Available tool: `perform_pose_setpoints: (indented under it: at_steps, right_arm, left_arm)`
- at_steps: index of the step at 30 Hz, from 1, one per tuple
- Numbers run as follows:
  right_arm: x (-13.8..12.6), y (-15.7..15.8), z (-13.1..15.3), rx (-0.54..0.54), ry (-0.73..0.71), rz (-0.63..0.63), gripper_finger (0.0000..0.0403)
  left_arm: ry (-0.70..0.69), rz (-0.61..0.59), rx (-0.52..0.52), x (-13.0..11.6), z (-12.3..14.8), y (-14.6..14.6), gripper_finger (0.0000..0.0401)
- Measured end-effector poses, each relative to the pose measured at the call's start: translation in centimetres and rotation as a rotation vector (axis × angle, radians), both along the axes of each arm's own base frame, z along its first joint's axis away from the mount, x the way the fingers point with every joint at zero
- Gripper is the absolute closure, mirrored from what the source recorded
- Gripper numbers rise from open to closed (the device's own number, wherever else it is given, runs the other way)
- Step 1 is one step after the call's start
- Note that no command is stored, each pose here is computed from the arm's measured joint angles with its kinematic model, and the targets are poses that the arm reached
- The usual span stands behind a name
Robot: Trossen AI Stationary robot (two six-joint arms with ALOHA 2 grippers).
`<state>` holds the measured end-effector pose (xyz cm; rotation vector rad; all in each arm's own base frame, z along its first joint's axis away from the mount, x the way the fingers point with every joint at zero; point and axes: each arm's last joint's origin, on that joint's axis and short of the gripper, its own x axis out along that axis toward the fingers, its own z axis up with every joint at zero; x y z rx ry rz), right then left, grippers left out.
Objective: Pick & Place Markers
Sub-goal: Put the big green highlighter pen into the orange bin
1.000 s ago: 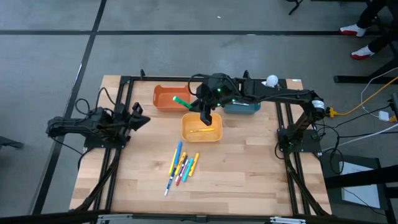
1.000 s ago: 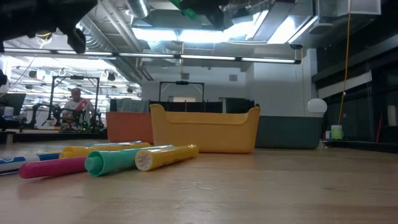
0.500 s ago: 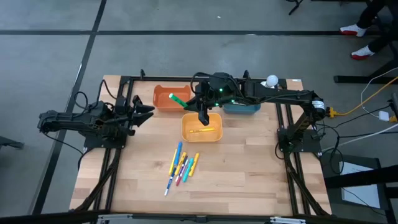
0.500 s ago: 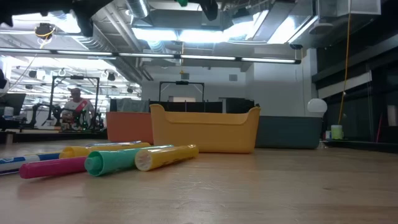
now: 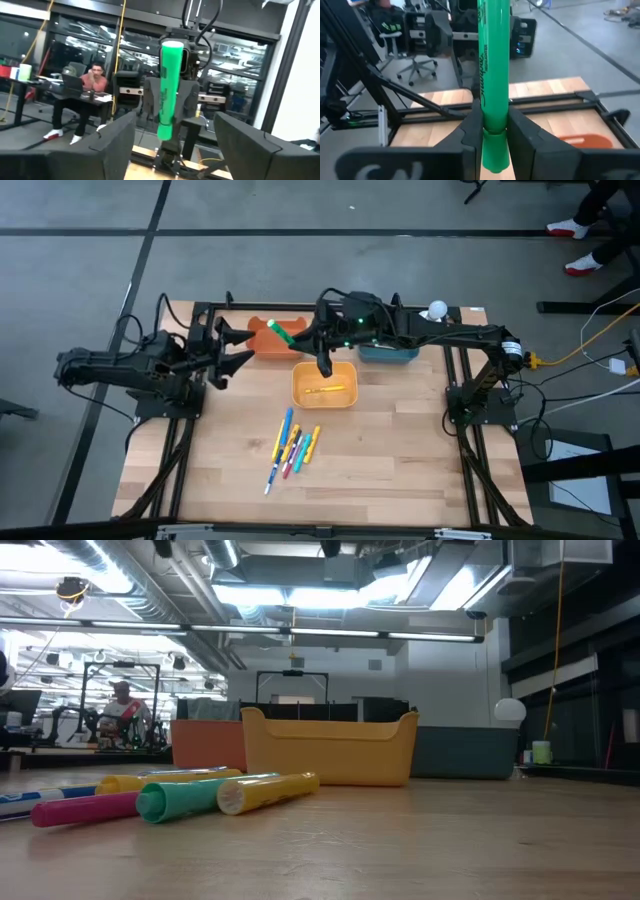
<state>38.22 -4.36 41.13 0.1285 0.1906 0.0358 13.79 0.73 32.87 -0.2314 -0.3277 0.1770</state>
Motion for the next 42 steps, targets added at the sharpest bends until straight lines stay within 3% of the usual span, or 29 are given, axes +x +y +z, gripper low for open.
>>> perform_pose_setpoints:
  at_steps: [14, 37, 42]
  right_arm:
    - [0.2, 0.5, 0.8, -0.017, -0.078, 0.023, 0.0339]
    - [0.3, 1.8, 0.8, -0.042, -0.083, 0.058, 0.0339]
    - [0.3, 1.8, 0.8, -0.042, -0.083, 0.058, 0.0339]
  left_arm:
    - [-0.022, 0.033, 0.100, 2.9, 4.0, 0.0, 0.0114]
    - [-0.041, -0.023, 0.072, 5.7, 5.1, -0.1, 0.0114]
    - [-0.040, -0.031, 0.074, 6.0, 5.0, -0.1, 0.0131]
